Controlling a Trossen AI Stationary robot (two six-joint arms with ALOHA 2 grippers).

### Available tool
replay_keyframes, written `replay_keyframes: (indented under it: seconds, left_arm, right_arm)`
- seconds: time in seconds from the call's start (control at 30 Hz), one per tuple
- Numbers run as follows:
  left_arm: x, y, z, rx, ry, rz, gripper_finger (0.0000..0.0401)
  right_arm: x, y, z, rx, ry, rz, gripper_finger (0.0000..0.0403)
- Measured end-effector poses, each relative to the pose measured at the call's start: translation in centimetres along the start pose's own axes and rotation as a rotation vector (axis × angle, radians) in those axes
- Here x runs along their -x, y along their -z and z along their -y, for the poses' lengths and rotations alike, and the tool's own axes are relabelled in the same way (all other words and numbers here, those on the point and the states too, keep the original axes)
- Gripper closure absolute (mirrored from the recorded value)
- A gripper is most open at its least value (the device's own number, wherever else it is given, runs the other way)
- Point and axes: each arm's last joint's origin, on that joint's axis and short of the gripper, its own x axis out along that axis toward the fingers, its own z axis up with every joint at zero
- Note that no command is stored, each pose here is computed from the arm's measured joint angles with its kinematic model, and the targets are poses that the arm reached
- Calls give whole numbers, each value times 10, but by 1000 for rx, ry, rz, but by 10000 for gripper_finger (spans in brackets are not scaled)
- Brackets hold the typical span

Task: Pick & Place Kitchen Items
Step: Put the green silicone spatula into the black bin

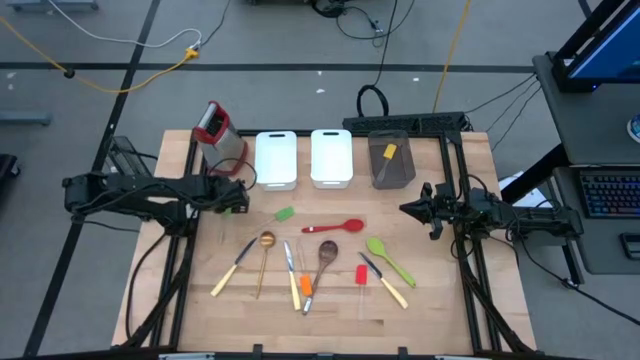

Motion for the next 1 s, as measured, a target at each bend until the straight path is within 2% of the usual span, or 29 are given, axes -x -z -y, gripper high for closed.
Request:
replay_keyframes:
  seconds: [0.17,0.83,1.0]
  left_arm:
    - [-9,6,-9,29,-29,-41,132]
    - [-7,4,-6,-5,-23,-21,133]
    - [-7,4,-6,17,-25,-13,173]
  right_arm:
    - [0,0,0,-7,0,0,403]
    - [0,0,0,-11,0,1,403]
    - [0,0,0,-27,-1,1,403]
